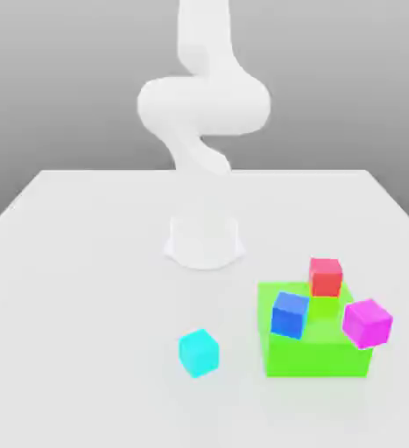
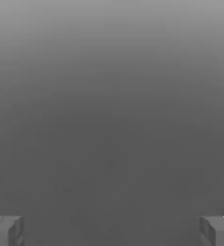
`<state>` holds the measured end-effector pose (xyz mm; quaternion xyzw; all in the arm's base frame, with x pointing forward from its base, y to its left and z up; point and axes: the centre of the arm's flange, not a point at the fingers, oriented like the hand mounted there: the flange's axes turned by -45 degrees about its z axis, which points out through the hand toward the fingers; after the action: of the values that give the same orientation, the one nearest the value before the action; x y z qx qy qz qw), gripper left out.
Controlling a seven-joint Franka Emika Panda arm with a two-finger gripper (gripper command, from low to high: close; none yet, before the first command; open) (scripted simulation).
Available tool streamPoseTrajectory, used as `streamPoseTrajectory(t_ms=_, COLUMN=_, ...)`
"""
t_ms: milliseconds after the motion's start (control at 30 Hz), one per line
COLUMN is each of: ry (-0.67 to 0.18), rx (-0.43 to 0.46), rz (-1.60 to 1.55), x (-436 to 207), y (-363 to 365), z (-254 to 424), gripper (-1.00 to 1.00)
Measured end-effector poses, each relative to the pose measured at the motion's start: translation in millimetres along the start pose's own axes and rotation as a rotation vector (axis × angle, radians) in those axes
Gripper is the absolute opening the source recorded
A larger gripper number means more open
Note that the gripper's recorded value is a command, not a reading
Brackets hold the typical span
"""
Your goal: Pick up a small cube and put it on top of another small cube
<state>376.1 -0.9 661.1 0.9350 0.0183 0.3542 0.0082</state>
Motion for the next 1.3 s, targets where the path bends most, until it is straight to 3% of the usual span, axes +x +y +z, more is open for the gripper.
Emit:
streamPoseTrajectory(t_ms=300, ry=-0.319, rx=0.045, rz=-0.230, x=-107.7, y=-0.4, z=204.0, gripper=0.00)
streamPoseTrajectory(t_ms=633, ry=-0.681, rx=0.207, rz=-0.484, x=-326.7, y=-7.0, z=329.9, gripper=0.00)
streamPoseTrajectory(t_ms=867, ry=-0.699, rx=0.217, rz=-0.495, x=-374.6, y=-8.2, z=373.1, gripper=0.00)
streamPoseTrajectory(t_ms=900, ry=-0.699, rx=0.217, rz=-0.495, x=-378.7, y=-8.4, z=376.8, gripper=-1.00)
streamPoseTrajectory(t_ms=1300, ry=-0.700, rx=0.218, rz=-0.494, x=-353.0, y=-7.5, z=350.0, gripper=-1.00)
